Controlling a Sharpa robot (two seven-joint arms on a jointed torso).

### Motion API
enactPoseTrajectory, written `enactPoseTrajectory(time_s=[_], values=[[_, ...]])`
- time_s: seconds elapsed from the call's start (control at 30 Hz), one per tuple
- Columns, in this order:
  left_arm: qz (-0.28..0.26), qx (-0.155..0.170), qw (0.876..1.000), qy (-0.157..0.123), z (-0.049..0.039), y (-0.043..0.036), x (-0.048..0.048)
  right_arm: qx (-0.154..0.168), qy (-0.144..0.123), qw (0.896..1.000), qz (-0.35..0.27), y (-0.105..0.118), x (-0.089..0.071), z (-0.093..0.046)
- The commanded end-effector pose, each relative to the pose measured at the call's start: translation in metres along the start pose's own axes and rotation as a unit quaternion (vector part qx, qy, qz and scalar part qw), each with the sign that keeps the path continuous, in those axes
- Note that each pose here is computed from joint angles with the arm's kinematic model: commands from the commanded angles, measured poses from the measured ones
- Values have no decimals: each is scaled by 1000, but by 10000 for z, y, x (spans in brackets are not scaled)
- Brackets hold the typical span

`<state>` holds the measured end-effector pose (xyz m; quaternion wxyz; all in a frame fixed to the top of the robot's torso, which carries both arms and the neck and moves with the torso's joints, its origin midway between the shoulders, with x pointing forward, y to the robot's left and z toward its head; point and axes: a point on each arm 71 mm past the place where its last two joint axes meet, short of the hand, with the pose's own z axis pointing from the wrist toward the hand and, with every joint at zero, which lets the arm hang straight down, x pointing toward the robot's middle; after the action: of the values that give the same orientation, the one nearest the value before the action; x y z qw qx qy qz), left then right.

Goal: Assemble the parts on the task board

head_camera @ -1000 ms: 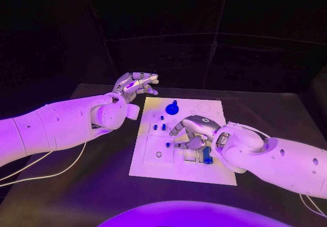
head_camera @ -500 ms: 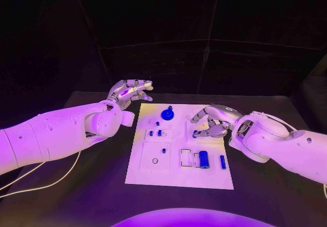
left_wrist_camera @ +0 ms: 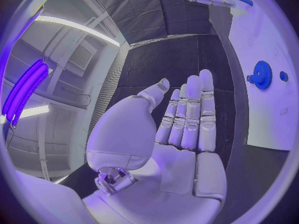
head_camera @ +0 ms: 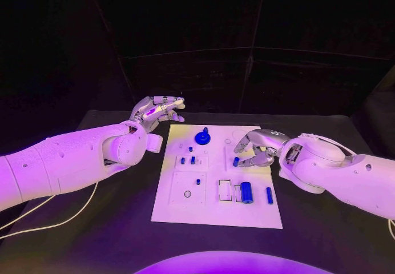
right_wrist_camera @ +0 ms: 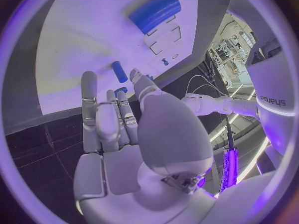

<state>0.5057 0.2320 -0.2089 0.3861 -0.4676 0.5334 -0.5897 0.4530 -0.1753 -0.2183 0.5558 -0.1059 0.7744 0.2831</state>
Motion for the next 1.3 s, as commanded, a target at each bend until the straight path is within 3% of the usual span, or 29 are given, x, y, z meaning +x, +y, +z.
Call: enactPoseTrajectory(time_s=[0.03,0.27,0.87,1.1,1.3], values=[[0,4,1000,9,3,-11,17,6,24,1000,-19,-7,27,34],[0,3,1000,10,2,-12,20,8,42,999,-29,7,66,94],[-1,3,1000,10,2,-11,23,5,54,998,-35,47,108,186],[-1,3,1000,11,1,-11,23,2,49,998,-33,69,117,215],[-1,3,1000,10,-3,-13,17,-1,20,999,-28,75,79,216]])
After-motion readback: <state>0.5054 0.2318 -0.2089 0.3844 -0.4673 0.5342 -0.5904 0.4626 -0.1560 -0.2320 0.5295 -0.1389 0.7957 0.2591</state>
